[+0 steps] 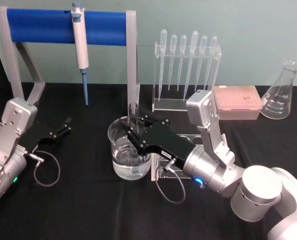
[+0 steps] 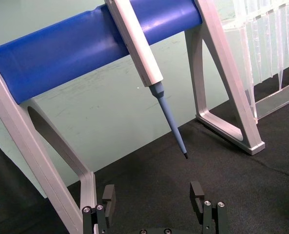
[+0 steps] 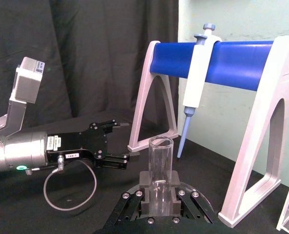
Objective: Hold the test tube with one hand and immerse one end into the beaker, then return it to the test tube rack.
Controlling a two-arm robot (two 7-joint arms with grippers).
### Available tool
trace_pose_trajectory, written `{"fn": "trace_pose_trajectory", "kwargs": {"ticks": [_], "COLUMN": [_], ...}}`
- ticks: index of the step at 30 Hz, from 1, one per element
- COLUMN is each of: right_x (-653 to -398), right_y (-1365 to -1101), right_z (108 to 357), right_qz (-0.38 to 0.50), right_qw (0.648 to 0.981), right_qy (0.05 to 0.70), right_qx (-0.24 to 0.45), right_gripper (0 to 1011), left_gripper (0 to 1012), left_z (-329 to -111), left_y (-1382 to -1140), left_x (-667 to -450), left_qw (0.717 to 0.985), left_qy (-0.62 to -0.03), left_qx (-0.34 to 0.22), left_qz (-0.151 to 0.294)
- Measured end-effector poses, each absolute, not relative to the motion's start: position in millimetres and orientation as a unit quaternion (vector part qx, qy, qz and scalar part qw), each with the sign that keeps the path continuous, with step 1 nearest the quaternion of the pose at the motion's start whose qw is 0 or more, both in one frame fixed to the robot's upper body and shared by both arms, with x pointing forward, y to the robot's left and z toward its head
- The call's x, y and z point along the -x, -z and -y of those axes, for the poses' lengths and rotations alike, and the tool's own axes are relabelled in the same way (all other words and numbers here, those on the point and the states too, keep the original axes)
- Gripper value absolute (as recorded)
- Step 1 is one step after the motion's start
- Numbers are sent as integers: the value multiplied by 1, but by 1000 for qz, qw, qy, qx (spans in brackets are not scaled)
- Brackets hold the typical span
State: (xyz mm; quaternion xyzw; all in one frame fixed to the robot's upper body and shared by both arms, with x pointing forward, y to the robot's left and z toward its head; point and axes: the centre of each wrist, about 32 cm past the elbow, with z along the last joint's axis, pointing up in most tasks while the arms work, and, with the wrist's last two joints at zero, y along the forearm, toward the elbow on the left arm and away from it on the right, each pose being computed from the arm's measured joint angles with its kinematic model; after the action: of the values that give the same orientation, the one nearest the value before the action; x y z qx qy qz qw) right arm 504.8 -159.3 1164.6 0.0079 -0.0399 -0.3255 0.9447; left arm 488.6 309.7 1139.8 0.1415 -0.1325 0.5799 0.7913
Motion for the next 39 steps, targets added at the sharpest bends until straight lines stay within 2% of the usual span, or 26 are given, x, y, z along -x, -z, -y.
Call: {"fn": "trace_pose_trajectory", "kwargs": {"ticks": [39], "right_x": [-505], "right_y": [-1165], "right_z": [159], "right_qz": [40], "right_qw": [945], "right_qy": [326], "right_qx": [-8], "right_gripper": [227], "left_gripper": [1000], "left_z": [-310], "left_y": [-1140], "left_x": [-489], "left_qw": [791], "left_qy": [-580], "left_qx": [-141], "left_qz": [132]}}
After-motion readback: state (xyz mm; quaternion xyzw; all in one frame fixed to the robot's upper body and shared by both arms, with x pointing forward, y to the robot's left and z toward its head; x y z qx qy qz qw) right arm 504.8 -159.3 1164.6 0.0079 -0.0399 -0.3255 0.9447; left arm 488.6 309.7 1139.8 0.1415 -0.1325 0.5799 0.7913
